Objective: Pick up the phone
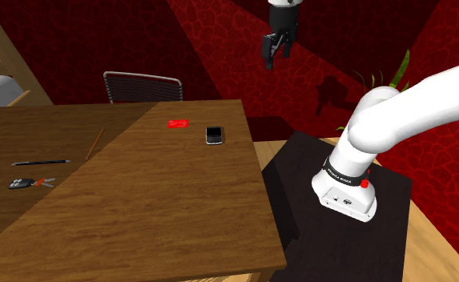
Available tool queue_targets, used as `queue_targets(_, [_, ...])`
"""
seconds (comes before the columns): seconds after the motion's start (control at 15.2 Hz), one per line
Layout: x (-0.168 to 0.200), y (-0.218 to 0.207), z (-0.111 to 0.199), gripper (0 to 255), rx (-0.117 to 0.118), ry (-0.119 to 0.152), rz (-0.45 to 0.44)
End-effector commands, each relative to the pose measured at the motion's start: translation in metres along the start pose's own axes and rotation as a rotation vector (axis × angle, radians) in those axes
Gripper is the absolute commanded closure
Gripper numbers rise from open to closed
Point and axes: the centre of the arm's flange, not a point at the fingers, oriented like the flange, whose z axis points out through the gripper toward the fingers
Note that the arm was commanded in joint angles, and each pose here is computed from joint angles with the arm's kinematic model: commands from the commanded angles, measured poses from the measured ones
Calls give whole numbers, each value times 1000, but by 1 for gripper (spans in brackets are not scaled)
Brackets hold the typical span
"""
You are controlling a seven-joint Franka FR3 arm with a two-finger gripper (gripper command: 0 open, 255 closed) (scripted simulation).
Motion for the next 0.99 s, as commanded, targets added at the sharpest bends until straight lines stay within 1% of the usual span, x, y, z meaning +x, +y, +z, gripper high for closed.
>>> queue_targets(0.0, [0, 0, 0, 0, 0, 0, 0])
queue_targets(0.92, [66, -98, 130, 0, 112, -31, 323])
